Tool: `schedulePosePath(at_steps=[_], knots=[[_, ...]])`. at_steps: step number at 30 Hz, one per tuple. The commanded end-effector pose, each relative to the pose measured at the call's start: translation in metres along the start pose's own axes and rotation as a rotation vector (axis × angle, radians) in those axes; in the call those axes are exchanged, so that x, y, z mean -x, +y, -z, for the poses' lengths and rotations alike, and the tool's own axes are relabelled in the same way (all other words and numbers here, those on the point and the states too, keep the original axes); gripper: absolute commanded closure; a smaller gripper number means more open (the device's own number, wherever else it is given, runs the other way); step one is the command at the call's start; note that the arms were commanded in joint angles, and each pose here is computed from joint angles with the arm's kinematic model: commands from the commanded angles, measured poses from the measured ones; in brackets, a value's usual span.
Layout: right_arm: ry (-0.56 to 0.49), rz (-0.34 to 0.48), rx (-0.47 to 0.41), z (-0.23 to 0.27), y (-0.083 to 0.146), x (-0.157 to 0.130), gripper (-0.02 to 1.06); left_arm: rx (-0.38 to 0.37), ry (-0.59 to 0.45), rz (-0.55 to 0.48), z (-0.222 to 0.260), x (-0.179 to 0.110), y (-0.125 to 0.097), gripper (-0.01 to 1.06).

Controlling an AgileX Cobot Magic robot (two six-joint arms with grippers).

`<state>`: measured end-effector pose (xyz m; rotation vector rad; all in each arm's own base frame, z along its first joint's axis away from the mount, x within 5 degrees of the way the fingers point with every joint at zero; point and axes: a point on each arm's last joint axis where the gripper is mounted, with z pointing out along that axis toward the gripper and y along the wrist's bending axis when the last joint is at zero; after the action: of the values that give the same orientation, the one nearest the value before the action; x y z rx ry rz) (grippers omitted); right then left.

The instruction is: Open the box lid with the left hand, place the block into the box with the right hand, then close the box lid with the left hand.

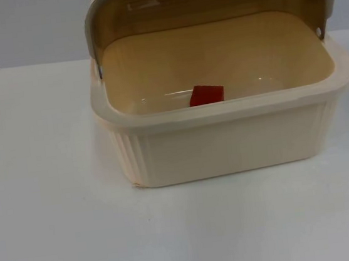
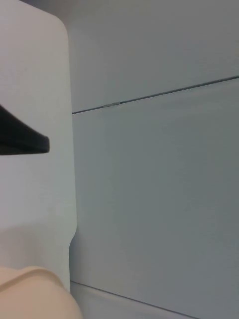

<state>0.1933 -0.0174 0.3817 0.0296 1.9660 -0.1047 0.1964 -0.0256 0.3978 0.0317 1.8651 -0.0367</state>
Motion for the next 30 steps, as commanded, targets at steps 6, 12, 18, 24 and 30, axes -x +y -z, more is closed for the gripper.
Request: schedulePosePath(at_steps=[6, 12, 18, 24, 30], knots=[[-0.177, 0.008, -0.026, 0.0088, -0.0040, 0.0239, 0.00, -0.008, 0.007, 0.013, -0.0005, -0.0017, -0.0013, 0.04], [-0.116, 0.015, -0.025, 0.0080, -0.0037, 0.0184, 0.00, -0.006, 0.006, 0.010, -0.0005, -0.0016, -0.0012, 0.04], [-0.114, 0.015, -0.025, 0.0080, -0.0037, 0.0182, 0.00, -0.004, 0.005, 0.005, -0.0005, -0.0016, -0.0010, 0.04], [-0.114, 0.015, -0.025, 0.0080, -0.0037, 0.0182, 0.00, -0.006, 0.006, 0.009, -0.0005, -0.0016, -0.0011, 0.04], [-0.122, 0.020, -0.028, 0.0081, -0.0039, 0.0189, 0.00, -0.042, -0.076, 0.016, -0.0002, 0.0059, -0.0044, 0.04]])
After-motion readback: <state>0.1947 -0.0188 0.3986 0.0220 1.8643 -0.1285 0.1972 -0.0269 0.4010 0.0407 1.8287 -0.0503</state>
